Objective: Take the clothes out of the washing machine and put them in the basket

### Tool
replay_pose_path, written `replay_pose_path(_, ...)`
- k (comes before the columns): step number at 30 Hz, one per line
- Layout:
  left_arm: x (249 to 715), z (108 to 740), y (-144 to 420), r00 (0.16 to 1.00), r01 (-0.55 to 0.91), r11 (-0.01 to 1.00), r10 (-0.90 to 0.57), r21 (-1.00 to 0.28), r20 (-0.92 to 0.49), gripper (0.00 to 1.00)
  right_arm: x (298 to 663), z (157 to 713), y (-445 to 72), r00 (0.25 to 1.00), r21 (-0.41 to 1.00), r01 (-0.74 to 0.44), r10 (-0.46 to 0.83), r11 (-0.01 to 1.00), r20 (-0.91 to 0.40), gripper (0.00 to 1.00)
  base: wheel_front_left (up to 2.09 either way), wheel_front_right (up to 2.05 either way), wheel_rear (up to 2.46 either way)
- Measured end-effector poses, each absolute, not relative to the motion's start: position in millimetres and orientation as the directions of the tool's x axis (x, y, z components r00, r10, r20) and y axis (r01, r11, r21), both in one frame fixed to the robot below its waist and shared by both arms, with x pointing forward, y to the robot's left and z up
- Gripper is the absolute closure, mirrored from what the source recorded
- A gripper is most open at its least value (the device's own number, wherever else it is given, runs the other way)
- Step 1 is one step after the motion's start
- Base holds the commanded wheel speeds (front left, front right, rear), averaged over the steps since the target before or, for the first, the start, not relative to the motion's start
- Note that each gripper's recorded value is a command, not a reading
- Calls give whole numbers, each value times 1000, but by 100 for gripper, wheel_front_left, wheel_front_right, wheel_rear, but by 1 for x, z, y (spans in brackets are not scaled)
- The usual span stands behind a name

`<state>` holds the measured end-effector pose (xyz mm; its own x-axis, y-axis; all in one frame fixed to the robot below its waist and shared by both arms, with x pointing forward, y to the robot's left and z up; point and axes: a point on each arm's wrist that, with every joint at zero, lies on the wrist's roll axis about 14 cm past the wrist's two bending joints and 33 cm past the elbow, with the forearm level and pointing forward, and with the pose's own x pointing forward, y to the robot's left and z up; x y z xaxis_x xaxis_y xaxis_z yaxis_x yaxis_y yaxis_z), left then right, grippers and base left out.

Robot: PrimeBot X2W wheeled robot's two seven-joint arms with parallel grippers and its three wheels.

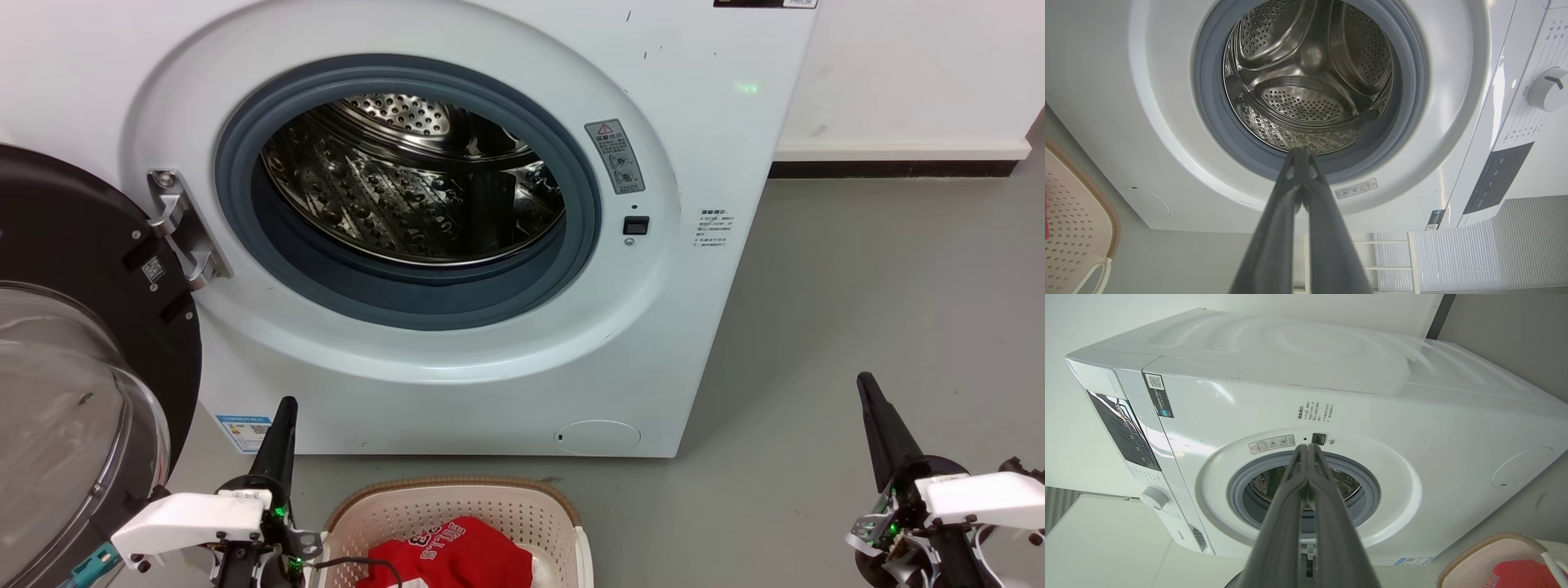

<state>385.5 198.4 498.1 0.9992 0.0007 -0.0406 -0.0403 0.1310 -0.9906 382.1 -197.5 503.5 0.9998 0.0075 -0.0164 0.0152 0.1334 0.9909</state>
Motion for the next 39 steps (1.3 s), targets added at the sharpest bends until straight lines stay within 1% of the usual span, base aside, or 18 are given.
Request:
replay_pose_path(19, 388, 504, 200, 1000, -12, -1, -1, -1000, -12, 100, 387, 504, -201, 1000, 1000, 10, -3, -1, -10, 100, 0, 0, 0)
replay_pose_path(39, 388, 504, 200, 1000, -10, -3, -1, -1000, -10, 100, 387, 504, -201, 1000, 1000, 10, -2, -3, -10, 100, 0, 0, 0)
